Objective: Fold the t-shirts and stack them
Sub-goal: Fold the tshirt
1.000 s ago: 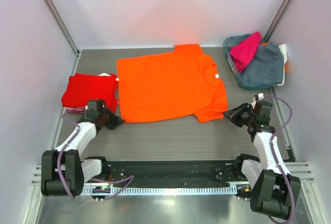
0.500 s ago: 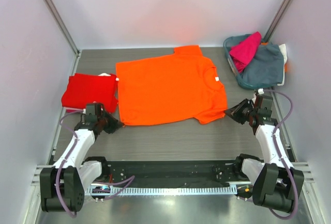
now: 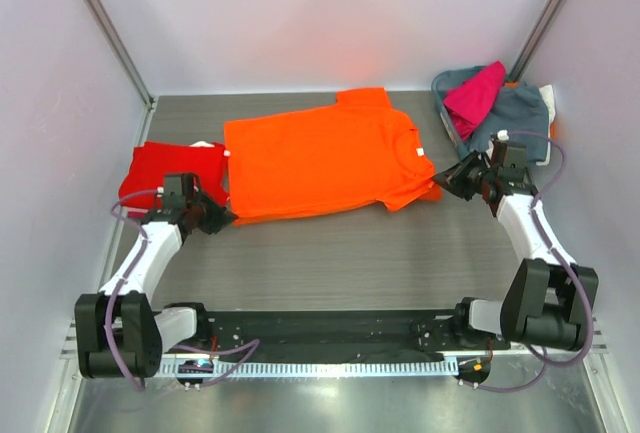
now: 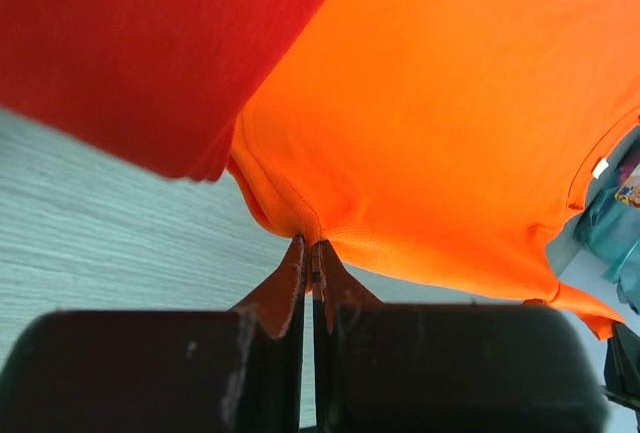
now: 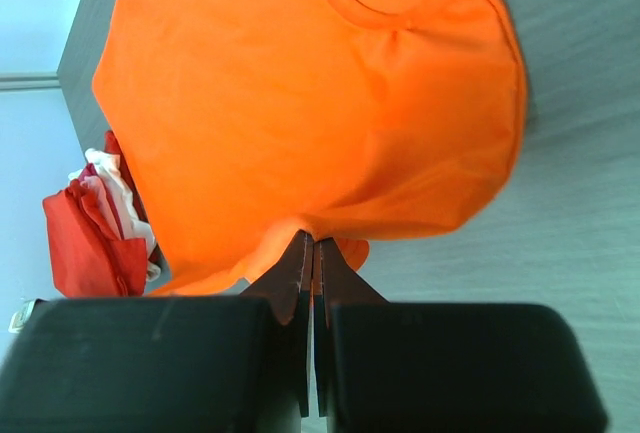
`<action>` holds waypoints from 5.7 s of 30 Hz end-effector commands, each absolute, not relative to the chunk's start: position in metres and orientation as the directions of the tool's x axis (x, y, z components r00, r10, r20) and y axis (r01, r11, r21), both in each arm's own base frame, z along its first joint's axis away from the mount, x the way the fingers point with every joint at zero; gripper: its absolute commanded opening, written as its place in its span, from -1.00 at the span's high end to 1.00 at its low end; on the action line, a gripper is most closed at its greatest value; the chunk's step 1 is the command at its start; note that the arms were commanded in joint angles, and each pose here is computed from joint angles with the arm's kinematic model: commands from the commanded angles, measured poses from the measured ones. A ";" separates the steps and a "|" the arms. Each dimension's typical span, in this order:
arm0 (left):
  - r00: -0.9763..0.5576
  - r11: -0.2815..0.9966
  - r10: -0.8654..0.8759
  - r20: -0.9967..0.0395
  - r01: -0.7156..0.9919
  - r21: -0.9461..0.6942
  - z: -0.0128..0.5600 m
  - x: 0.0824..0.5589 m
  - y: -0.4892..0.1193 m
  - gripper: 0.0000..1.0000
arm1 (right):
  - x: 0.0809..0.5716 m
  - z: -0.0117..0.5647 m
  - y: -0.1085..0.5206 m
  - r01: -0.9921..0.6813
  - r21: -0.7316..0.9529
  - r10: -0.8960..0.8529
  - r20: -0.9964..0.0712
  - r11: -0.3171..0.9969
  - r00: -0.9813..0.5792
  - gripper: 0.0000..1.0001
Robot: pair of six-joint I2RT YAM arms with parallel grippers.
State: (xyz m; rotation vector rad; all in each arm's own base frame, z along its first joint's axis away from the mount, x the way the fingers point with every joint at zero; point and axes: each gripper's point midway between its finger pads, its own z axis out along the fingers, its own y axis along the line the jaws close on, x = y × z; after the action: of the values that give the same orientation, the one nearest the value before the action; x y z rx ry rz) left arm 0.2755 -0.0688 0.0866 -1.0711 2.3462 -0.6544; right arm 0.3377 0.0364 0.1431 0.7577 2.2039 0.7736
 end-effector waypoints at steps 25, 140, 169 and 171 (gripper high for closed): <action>-0.509 0.571 -0.812 -0.286 -0.592 -0.569 0.091 0.349 -0.051 0.99 | 0.462 0.159 0.057 0.216 0.730 0.664 -0.403 0.648 -0.630 0.97; -0.538 0.649 -0.737 -0.409 -0.395 -0.650 0.215 0.258 -0.071 -1.00 | 0.360 0.109 0.042 0.159 0.649 0.663 -0.687 0.744 -0.296 -0.52; -0.346 0.552 -0.831 -0.436 -0.418 -0.721 0.127 0.262 -0.052 -0.82 | 0.382 0.018 0.024 0.492 0.673 0.828 -0.512 0.552 -0.229 -0.05; -0.351 0.554 -0.829 -0.435 -0.418 -0.720 0.124 0.262 -0.053 -0.82 | 0.385 0.012 0.020 0.514 0.669 0.834 -0.510 0.538 -0.209 0.01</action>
State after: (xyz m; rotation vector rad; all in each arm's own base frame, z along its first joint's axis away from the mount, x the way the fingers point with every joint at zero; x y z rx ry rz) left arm 0.2524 -0.0549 0.1143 -1.0229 2.0385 -0.6206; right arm 0.3885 0.0337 0.0340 1.0150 1.8679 0.5472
